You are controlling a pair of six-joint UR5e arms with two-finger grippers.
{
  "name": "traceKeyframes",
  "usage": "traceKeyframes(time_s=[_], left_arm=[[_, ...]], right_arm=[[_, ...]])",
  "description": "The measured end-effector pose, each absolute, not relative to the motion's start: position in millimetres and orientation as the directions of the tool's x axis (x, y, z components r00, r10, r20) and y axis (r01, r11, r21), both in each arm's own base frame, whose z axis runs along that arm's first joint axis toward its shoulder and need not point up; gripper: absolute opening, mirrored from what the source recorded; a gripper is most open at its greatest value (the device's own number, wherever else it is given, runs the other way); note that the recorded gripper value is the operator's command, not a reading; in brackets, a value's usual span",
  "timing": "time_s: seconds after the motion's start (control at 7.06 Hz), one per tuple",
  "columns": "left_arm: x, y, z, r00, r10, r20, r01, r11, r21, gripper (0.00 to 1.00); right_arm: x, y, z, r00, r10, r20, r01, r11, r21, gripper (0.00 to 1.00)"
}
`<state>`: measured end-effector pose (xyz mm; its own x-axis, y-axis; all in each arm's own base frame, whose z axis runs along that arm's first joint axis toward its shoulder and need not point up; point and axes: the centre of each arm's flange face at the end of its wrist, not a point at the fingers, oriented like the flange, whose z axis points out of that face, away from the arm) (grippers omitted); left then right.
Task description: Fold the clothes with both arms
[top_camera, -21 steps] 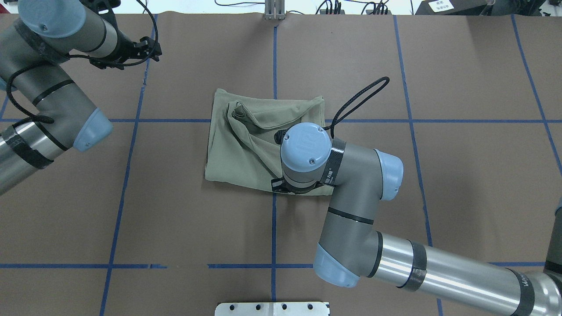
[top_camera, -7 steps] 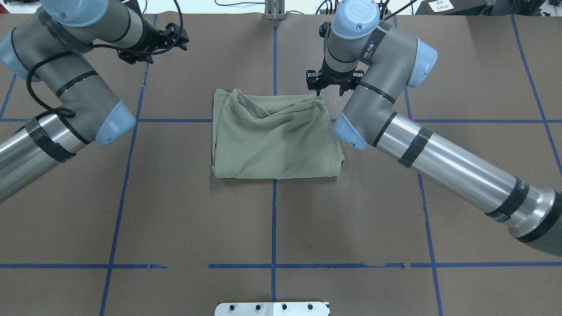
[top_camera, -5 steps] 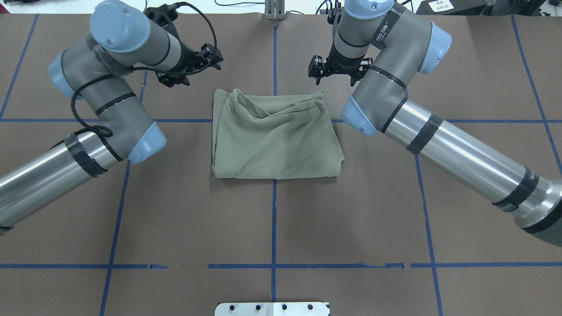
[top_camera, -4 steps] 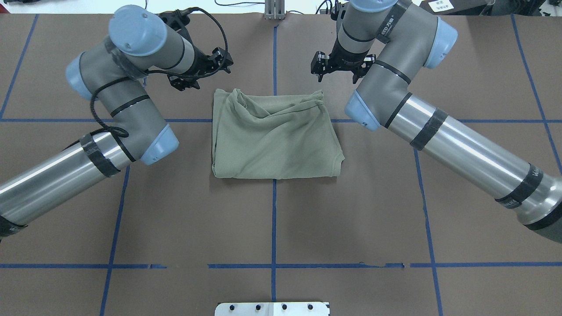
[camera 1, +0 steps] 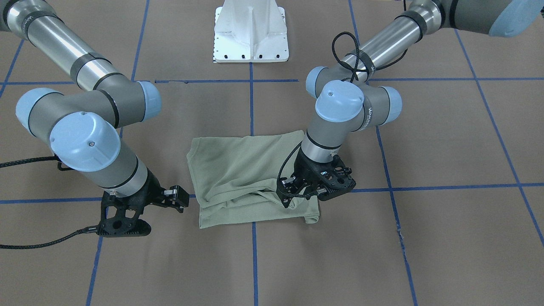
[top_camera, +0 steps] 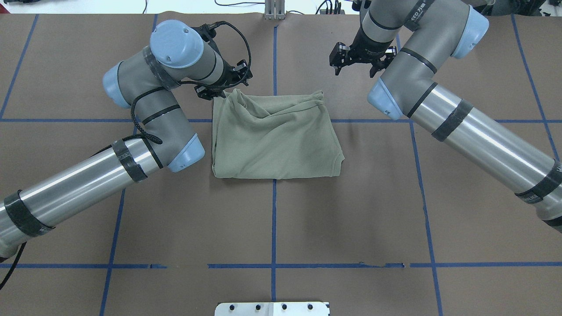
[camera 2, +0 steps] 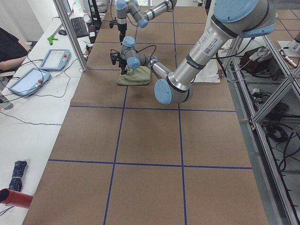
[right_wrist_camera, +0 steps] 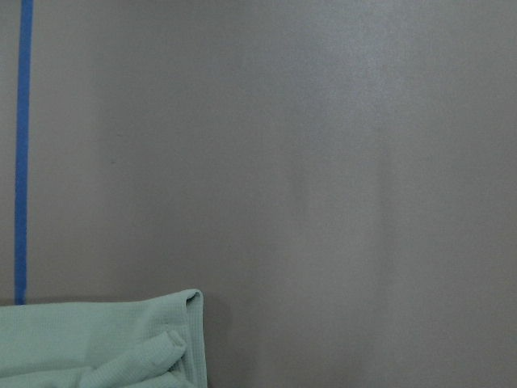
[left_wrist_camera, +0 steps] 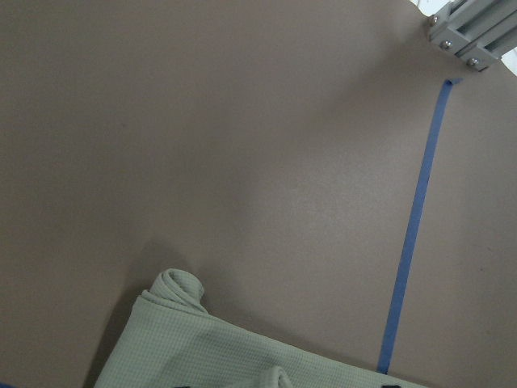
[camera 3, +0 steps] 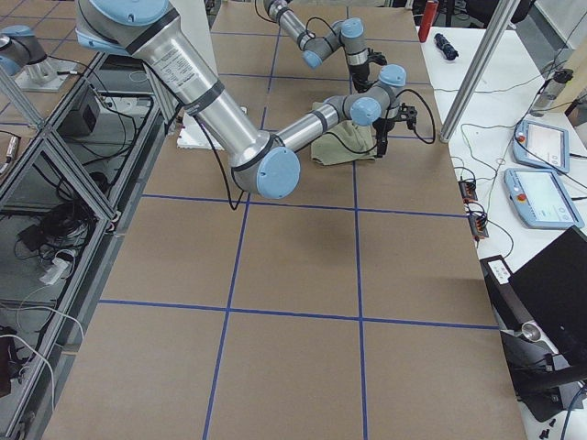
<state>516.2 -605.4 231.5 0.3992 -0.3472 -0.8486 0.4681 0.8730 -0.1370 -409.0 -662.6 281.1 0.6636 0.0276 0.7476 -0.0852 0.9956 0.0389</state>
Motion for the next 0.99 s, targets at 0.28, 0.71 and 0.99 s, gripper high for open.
traceKeyframes(time_s=[0.28,0.71,0.99], left_arm=[[518.2,-604.0,232.9,0.406,-0.352,-0.843,0.471,0.871,-0.137,0.60],[521.8,-601.3,234.5,0.429,-0.371,-0.824,0.472,0.870,-0.146,0.35],[526.9,-597.1,234.7,0.431,-0.376,-0.820,0.468,0.870,-0.153,0.15]], right_arm=[[-407.8,-662.4,285.8,0.667,0.029,0.744,-0.086,0.996,0.038,1.00],[-408.2,-662.1,287.6,0.669,0.030,0.742,-0.085,0.996,0.037,1.00],[-408.5,-661.7,287.4,0.669,0.029,0.742,-0.085,0.996,0.038,1.00]])
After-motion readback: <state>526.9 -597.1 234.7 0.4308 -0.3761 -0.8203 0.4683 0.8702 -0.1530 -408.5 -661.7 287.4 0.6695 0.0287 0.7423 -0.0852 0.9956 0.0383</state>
